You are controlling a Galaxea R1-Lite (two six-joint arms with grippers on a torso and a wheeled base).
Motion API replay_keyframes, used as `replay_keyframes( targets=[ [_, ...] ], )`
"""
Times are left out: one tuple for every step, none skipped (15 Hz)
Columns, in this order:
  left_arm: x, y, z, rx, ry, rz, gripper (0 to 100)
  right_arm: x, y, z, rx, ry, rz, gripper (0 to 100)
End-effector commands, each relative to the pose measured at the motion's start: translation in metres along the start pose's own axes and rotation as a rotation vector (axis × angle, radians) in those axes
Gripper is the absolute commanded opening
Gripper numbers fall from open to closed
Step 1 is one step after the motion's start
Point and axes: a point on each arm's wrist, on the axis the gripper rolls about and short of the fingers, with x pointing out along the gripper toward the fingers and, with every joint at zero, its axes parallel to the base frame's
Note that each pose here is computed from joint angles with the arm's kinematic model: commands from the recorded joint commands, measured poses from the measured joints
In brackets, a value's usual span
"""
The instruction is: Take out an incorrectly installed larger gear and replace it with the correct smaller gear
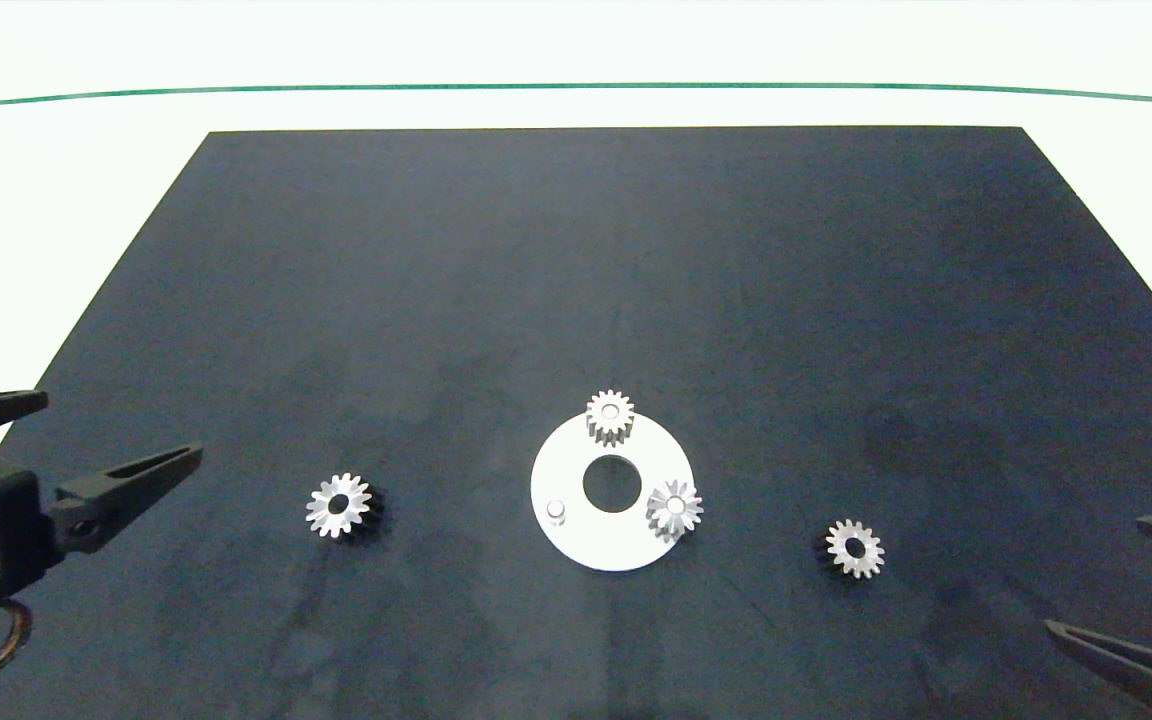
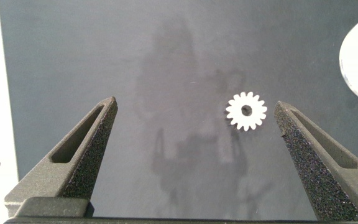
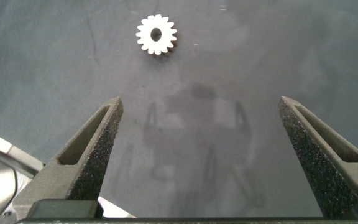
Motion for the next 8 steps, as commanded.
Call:
replay_keyframes(
  targets=[
    [-0.041,0.007,-0.006,-0.025,-0.06,0.061,100,0.035,0.004,0.011,-0.031,0.065,0.057,100],
    [-0.048,0.007,-0.009,-0.056,-0.065,0.062,100,0.045,0.004,0.016,-0.038,0.058,0.057,100],
    [-0.054,0.007,-0.012,-0.081,-0.068,0.06,100,0.054,0.004,0.018,-0.052,0.063,0.055,100],
    [-0.059,0.007,-0.015,-0.094,-0.061,0.057,100,0.062,0.004,0.02,-0.07,0.072,0.058,100],
    [-0.062,0.006,-0.018,-0.122,-0.068,0.055,100,0.07,0.004,0.021,-0.082,0.089,0.062,100],
    [-0.064,0.006,-0.02,-0.153,-0.076,0.047,100,0.076,0.007,0.023,-0.091,0.102,0.074,100],
    [-0.068,0.006,-0.022,-0.174,-0.088,0.054,100,0.082,0.012,0.025,-0.109,0.109,0.089,100],
    [-0.072,0.006,-0.025,-0.174,-0.1,0.05,100,0.089,0.017,0.026,-0.124,0.117,0.091,100]
  ],
)
